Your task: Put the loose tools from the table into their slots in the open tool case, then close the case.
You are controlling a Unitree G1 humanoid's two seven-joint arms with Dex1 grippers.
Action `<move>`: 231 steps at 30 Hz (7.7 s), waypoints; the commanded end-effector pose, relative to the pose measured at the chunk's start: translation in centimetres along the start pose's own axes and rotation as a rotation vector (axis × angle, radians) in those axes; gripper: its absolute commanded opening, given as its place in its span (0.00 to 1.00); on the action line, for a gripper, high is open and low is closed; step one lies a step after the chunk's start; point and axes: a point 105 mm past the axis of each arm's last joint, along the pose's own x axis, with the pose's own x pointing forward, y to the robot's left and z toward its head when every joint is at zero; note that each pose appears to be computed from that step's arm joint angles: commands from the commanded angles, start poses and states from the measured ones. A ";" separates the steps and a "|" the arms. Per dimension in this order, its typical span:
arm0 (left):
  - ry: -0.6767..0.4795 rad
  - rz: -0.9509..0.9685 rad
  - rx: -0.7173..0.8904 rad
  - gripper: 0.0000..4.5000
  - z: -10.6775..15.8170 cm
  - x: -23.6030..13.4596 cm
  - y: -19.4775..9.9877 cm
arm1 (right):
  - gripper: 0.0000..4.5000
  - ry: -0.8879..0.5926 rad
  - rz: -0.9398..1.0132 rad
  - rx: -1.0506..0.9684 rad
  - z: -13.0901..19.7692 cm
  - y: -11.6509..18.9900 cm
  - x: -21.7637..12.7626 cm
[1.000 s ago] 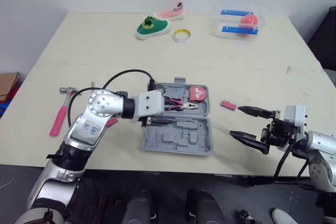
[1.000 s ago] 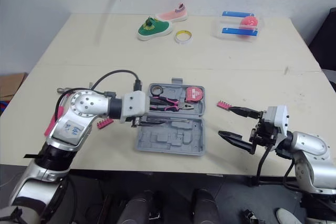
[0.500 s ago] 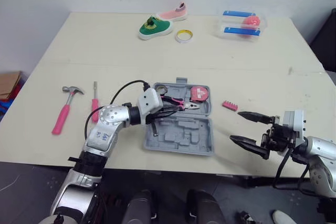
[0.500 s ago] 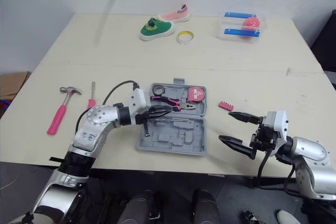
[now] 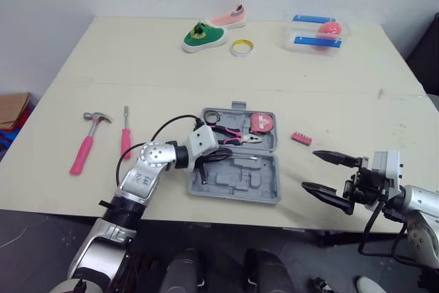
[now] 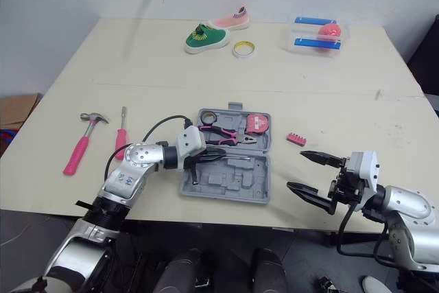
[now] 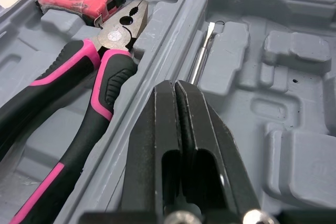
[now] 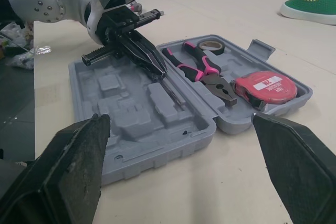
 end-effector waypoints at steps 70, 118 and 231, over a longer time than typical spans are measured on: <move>0.132 1.195 -0.461 0.99 -4.2 -31.4 2.7 | 1.00 -0.071 -0.118 -0.281 2.7 -6.0 -2.8; 0.212 0.715 -0.211 0.12 1.2 -27.4 5.7 | 1.00 -0.150 0.143 -0.250 4.3 -2.1 2.3; 0.201 -0.234 0.195 0.02 -5.2 -0.3 -4.2 | 1.00 -0.049 0.009 -0.239 0.1 -0.2 0.4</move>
